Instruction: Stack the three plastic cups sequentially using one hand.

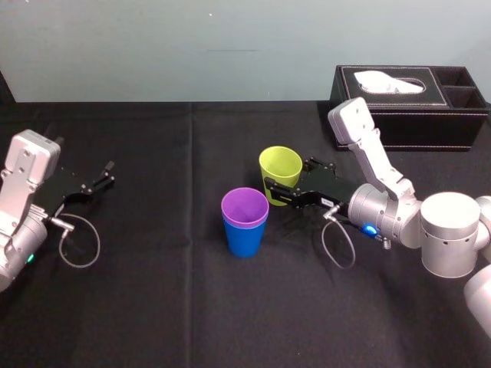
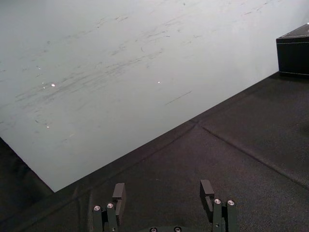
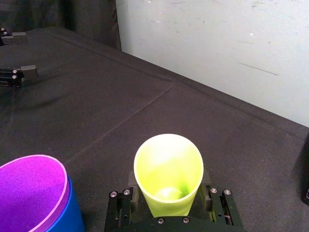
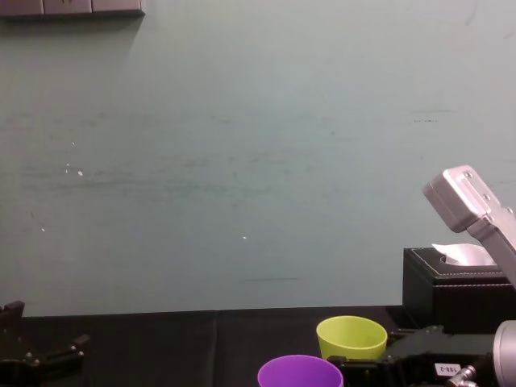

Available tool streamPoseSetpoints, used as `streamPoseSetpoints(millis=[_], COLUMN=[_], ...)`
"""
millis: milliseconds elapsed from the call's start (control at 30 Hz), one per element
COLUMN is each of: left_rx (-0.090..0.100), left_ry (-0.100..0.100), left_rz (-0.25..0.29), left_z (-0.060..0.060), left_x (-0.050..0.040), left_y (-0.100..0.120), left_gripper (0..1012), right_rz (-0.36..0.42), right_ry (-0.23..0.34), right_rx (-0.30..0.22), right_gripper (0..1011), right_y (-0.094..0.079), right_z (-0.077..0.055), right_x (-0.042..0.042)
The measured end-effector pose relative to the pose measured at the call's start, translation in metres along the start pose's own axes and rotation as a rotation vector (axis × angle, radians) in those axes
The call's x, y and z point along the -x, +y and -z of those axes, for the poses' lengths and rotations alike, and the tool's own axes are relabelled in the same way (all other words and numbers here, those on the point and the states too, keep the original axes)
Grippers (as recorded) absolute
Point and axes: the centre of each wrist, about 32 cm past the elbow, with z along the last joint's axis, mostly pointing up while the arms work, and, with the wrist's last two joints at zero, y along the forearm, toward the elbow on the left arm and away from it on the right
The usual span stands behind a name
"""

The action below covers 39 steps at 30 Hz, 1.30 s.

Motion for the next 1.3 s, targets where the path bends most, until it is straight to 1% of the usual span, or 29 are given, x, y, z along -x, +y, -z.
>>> streamPoseSetpoints(millis=[400,533,600,800,833,900,933,1000,1033,1067,1133,1233,1300], left_rx=[0.000,0.000,0.000,0.000,0.000,0.000,0.000,0.000,0.000,0.000,0.000,0.000,0.000], left_ry=[0.000,0.000,0.000,0.000,0.000,0.000,0.000,0.000,0.000,0.000,0.000,0.000,0.000], left_rz=[0.000,0.000,0.000,0.000,0.000,0.000,0.000,0.000,0.000,0.000,0.000,0.000,0.000], left_z=[0.000,0.000,0.000,0.000,0.000,0.000,0.000,0.000,0.000,0.000,0.000,0.000,0.000], left_x=[0.0000,0.0000,0.0000,0.0000,0.0000,0.0000,0.0000,0.0000,0.0000,0.0000,0.0000,0.0000,0.0000], left_y=[0.000,0.000,0.000,0.000,0.000,0.000,0.000,0.000,0.000,0.000,0.000,0.000,0.000], left_gripper=[1011,1011,1011,1011,1011,1011,1011,1012,1011,1011,1011,1011,1011], right_rz=[-0.001,0.004,0.012,0.031,0.034,0.034,0.034,0.031,0.028,0.028,0.019,0.009,-0.005], right_ry=[0.000,0.001,0.004,0.004,0.001,-0.003,-0.007,-0.010,-0.016,-0.016,-0.029,-0.040,-0.054], right_rx=[0.000,-0.009,-0.017,-0.037,-0.041,-0.047,-0.055,-0.061,-0.066,-0.066,-0.076,-0.080,-0.085], right_gripper=[732,732,732,732,732,732,732,732,732,732,732,732,732], right_y=[0.000,-0.004,-0.010,-0.029,-0.034,-0.040,-0.045,-0.050,-0.054,-0.054,-0.061,-0.066,-0.069], right_z=[0.000,-0.002,-0.005,-0.020,-0.025,-0.030,-0.035,-0.040,-0.045,-0.045,-0.053,-0.059,-0.064], right_x=[0.0000,0.0016,0.0023,0.0061,0.0068,0.0077,0.0081,0.0090,0.0102,0.0102,0.0128,0.0149,0.0181])
